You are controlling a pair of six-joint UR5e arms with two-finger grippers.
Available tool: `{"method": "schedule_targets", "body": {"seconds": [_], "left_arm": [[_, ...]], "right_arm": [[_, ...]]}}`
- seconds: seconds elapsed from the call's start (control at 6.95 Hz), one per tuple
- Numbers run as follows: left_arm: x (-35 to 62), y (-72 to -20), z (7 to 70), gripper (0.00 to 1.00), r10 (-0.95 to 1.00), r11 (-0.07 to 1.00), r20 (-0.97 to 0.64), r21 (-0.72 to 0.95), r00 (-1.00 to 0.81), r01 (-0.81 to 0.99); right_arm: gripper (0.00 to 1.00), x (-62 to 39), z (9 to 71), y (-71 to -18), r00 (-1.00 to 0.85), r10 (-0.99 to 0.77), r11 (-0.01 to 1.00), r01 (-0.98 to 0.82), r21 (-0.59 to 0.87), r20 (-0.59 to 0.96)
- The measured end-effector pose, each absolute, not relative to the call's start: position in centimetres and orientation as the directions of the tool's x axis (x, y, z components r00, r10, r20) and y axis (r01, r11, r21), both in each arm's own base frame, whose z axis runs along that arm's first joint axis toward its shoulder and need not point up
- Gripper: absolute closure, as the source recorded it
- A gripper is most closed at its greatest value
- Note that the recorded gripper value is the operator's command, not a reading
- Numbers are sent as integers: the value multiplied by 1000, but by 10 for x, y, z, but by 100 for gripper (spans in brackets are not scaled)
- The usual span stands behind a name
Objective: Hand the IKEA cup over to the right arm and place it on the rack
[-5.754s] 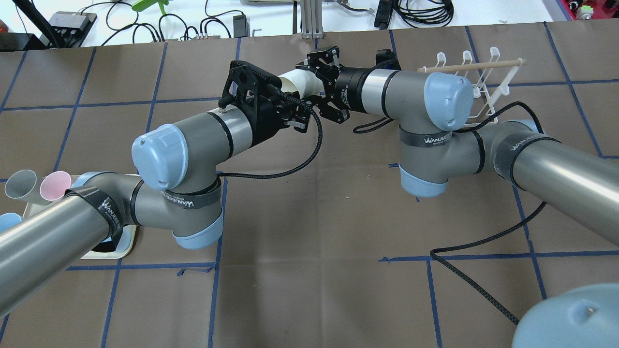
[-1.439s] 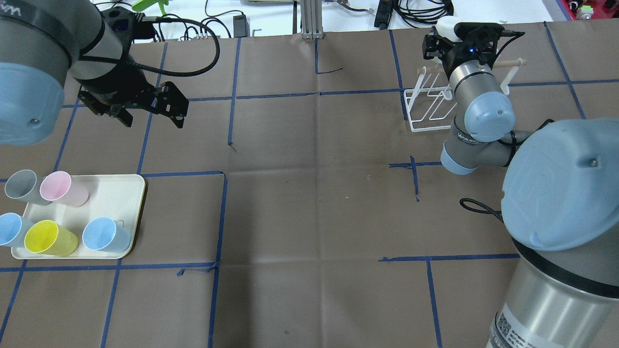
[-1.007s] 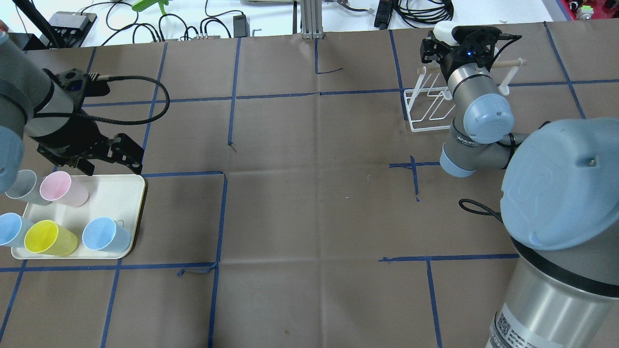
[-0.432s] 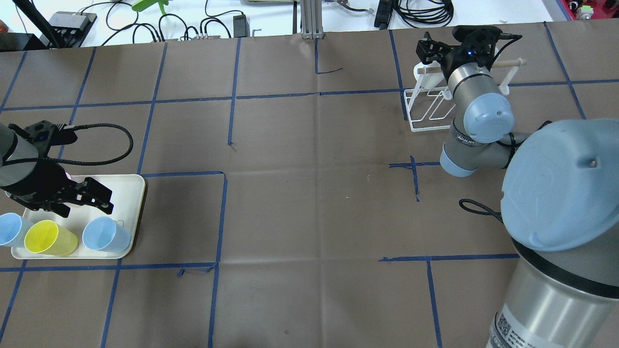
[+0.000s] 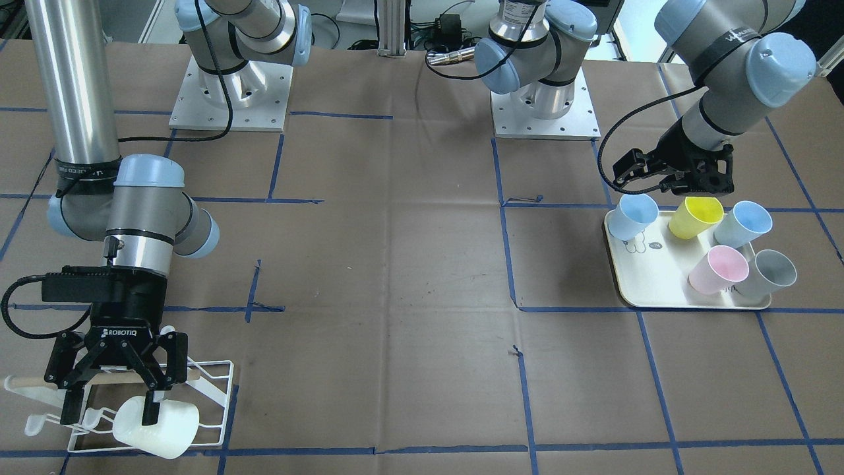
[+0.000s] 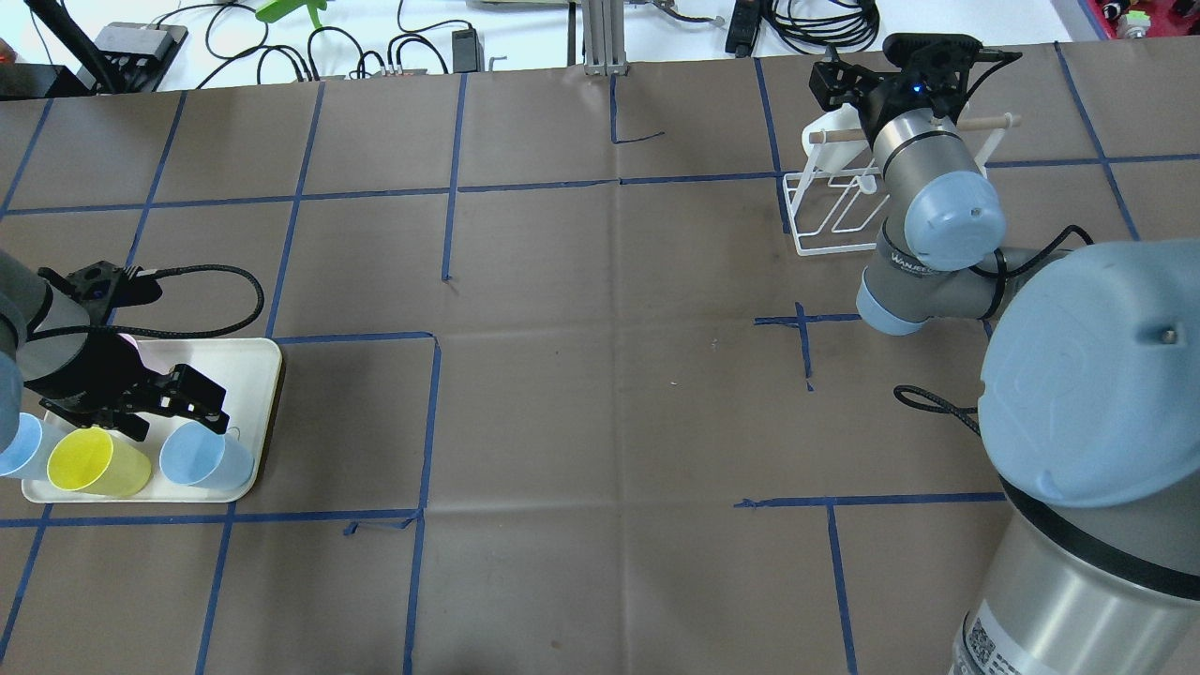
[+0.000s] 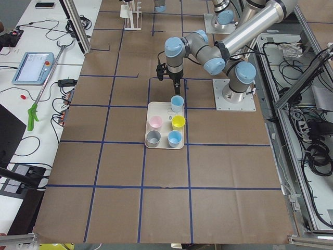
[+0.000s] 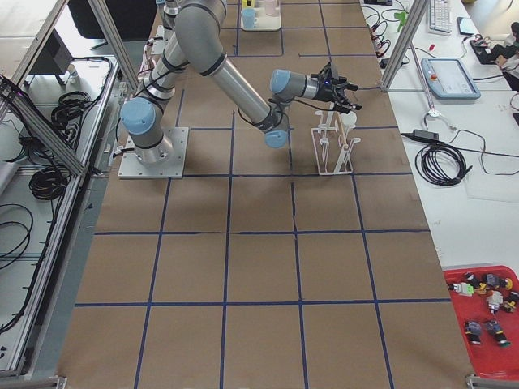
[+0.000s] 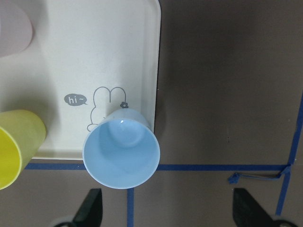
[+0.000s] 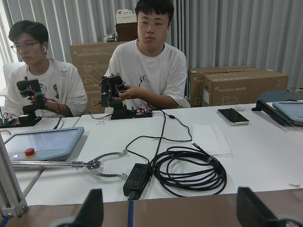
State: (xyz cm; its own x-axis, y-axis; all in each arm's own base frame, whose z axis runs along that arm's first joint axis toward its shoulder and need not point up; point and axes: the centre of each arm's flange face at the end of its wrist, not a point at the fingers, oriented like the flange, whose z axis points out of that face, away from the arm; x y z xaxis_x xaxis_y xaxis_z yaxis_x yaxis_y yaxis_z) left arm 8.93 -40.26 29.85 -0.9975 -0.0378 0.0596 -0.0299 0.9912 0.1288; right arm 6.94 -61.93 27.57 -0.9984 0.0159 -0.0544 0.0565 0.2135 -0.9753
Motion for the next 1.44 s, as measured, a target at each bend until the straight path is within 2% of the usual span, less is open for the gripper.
{"method": "schedule_targets", "body": {"seconds": [0.58, 0.72, 0.86, 1.01, 1.44], "left_arm": [[88, -399, 226, 2, -33, 992, 50, 124, -998, -27], [87, -396, 220, 16, -32, 991, 51, 133, -998, -25], [86, -396, 219, 64, -30, 991, 50, 135, -998, -23], [87, -396, 220, 100, -28, 991, 48, 133, -998, -22], [90, -397, 223, 100, -22, 990, 22, 141, -1000, -19]], "right_arm": [[0, 94, 345, -600, -998, -38, 148, 52, -988, -58], [0, 105, 362, -593, -993, -86, 125, 74, -989, -85], [0, 116, 377, -586, -977, -152, 114, 134, -984, -151], [0, 126, 388, -580, -939, -228, 131, 231, -964, -256], [0, 146, 402, -568, -776, -343, 256, 465, -848, -529]]}}
